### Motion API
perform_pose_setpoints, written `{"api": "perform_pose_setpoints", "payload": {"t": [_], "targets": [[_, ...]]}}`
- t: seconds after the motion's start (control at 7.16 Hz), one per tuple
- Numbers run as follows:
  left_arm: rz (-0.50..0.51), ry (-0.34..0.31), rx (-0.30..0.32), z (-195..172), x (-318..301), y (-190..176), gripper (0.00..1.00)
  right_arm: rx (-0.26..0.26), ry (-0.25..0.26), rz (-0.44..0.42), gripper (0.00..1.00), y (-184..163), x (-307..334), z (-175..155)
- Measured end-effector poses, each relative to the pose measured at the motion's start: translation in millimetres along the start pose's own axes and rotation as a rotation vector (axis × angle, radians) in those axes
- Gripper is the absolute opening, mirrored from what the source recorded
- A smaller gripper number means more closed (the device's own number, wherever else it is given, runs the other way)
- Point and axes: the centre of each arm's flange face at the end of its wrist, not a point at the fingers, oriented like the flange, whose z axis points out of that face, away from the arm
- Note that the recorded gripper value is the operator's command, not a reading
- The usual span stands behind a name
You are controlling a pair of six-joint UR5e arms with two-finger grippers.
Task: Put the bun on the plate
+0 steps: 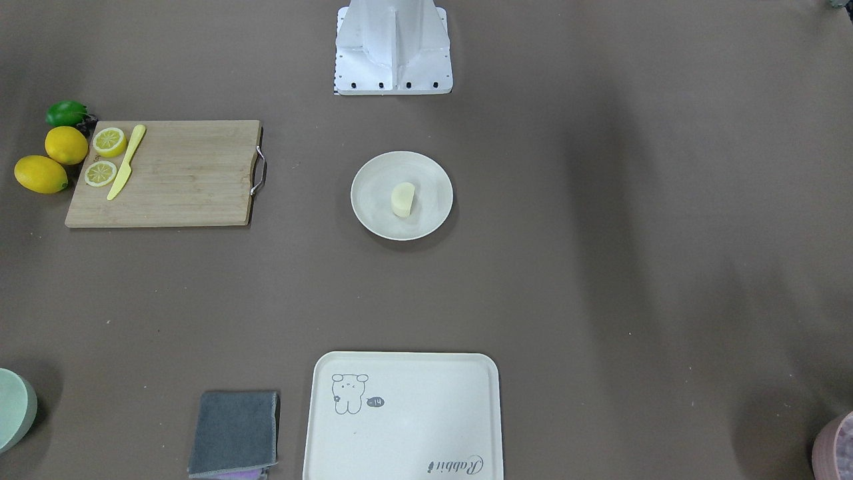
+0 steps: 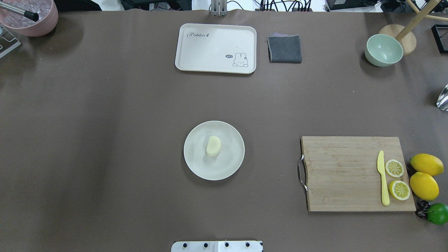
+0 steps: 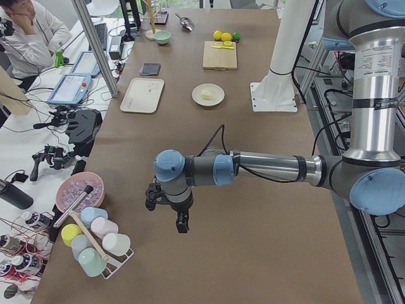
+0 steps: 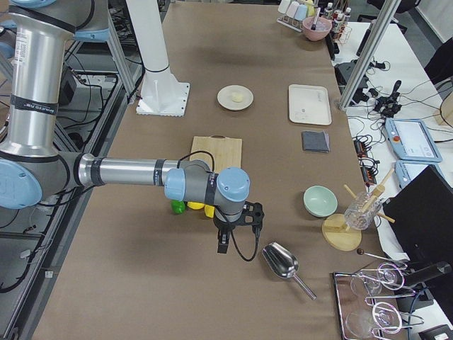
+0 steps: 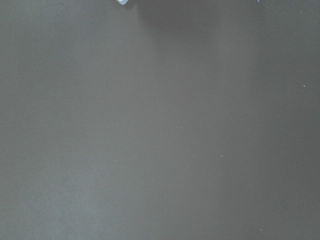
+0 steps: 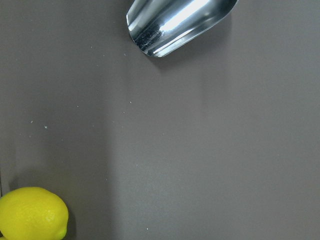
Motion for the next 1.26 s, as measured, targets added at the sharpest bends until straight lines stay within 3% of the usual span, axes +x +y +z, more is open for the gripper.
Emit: {"api": "perform_pose_setpoints", "payload": {"t": [1.26], "targets": [[0.031,-0.005,0.054,-26.1,12.6,0.7,0.98,0.041,-0.032,-0.043,1.0,-6.0,-18.9,-18.3]]}}
